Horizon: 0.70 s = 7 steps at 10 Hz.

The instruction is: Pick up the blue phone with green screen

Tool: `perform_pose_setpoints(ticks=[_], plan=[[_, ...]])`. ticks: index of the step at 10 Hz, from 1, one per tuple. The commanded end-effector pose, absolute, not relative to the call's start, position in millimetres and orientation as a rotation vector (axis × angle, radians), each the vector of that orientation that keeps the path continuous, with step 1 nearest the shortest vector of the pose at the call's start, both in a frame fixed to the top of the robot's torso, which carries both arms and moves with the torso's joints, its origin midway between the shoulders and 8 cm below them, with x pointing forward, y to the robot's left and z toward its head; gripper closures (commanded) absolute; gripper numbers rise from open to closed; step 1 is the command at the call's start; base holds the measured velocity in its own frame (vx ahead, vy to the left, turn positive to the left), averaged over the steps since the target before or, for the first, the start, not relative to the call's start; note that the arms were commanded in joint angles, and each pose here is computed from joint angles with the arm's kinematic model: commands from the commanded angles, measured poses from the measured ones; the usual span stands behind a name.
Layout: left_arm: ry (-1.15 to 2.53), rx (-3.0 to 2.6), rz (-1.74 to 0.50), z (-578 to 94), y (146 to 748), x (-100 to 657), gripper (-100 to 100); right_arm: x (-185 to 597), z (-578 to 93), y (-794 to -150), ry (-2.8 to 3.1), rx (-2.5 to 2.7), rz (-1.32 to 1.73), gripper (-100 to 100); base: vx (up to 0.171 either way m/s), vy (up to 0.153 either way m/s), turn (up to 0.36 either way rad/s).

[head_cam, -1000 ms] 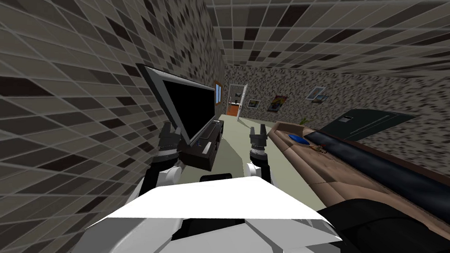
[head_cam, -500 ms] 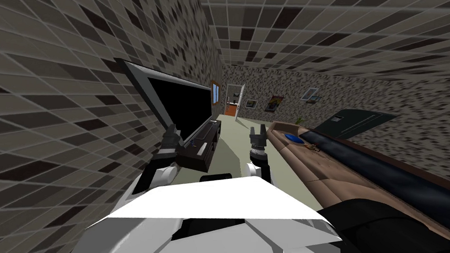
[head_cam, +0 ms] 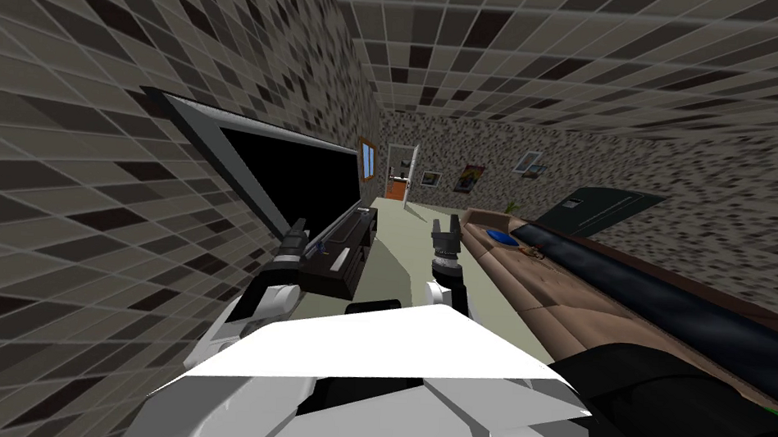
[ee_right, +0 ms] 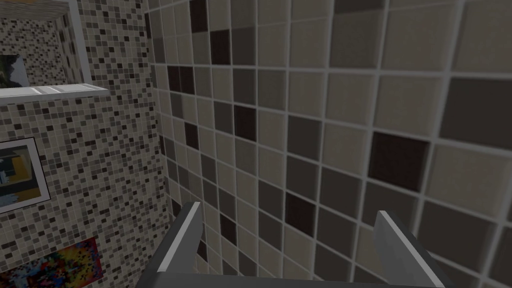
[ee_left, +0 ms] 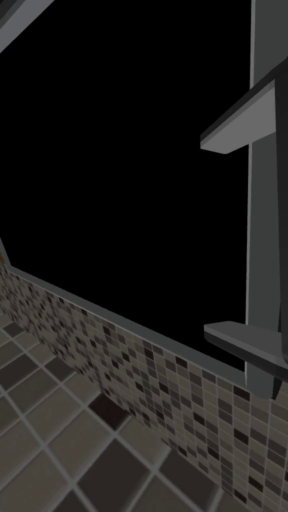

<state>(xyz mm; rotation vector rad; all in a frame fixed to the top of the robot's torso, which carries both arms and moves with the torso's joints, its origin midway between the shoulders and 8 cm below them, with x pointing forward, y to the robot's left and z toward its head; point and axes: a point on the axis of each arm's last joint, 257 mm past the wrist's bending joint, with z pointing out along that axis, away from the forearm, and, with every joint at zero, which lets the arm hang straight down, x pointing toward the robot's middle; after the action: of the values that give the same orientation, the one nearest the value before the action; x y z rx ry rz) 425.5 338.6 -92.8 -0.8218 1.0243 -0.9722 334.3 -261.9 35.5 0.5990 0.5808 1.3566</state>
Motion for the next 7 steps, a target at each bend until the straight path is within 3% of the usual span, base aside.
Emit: perform_pose_setpoints(ticks=[1,7], plan=[[1.070,-0.859,-0.924,-110.8,350.6,431.5,-100,334.3,35.5,-261.9,0.581,0.599,1.357,0,0.028,-0.117,-0.041],[1.191,-0.975,-0.792,-158.3,391.2,442.9,-100,334.3,35.4,-261.9,0.581,0.599,1.357,0,0.035,-0.080,-0.038]])
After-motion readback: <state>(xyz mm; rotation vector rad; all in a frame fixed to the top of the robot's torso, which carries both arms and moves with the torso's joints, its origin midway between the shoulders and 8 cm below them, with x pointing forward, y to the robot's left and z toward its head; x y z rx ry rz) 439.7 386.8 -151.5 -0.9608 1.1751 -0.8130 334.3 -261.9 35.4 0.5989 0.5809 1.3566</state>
